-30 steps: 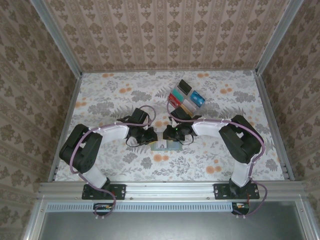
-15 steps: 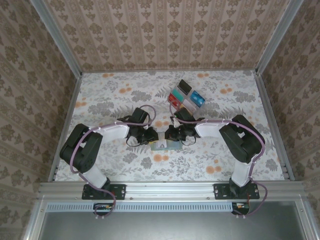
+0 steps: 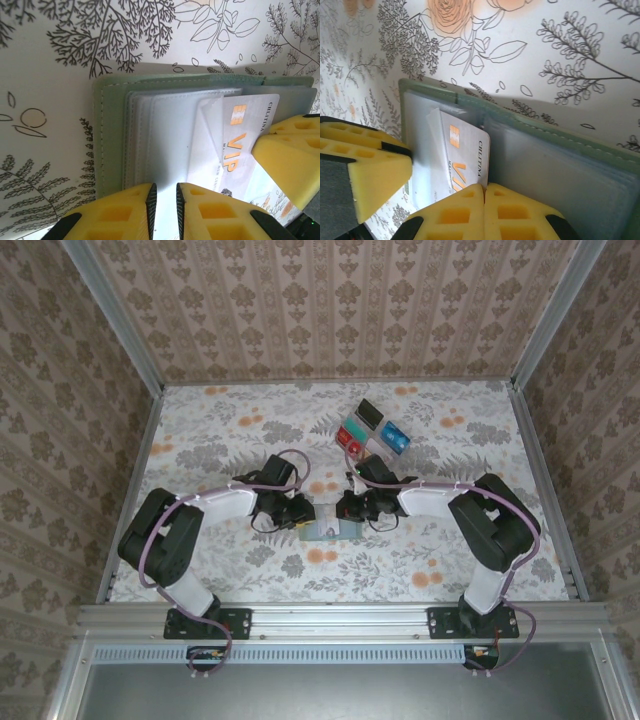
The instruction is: Take the credit cards out of the card holder
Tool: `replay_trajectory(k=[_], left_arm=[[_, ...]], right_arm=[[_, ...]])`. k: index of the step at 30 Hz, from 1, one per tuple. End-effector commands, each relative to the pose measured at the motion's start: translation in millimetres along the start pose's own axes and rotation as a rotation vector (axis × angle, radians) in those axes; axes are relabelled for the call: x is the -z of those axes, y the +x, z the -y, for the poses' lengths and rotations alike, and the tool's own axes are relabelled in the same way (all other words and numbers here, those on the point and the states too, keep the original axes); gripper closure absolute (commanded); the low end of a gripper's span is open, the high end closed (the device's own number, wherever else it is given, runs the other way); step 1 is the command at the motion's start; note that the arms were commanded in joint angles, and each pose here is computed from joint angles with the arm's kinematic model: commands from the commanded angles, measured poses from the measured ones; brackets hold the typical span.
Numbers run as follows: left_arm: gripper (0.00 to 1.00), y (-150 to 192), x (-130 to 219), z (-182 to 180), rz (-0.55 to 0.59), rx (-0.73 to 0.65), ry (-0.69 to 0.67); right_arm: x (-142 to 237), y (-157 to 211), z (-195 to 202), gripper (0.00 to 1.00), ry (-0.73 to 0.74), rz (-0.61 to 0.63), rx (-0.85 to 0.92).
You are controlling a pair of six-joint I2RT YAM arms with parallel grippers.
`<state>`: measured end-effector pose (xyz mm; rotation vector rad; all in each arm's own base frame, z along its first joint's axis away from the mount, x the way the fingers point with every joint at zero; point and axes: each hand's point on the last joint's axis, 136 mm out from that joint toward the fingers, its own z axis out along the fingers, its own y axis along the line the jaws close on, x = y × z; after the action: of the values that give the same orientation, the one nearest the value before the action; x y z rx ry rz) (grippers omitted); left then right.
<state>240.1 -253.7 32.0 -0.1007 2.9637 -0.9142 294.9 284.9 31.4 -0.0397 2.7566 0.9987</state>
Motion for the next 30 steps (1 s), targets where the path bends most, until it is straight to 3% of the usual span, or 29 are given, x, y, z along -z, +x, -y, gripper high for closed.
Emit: replay_trajectory(k=[1,13,24,30], left_arm=[[0.78,5.3,2.8,-19.5,-0.012,0.025,-0.082],[0.73,-13.7,17.1,5.5,0.019,0.015,0.020],[0.46,-30.9,54.6,57.6,0.095,-0.068,0.262],[0.32,-29.7,59.1,82.4,0.088,-0.105,0.435]], right_arm=[[3.2,7.7,22.0,0.92,0.092,-0.005,0.002],[36.1,-7.2,10.5,0.92,0.059,0.118,0.031],[65.3,-21.7,-20.5,0.93,-0.118,0.170,-0.001],[86.5,-34.8,-45.4,0.93,-0.301,0.186,-0.036]])
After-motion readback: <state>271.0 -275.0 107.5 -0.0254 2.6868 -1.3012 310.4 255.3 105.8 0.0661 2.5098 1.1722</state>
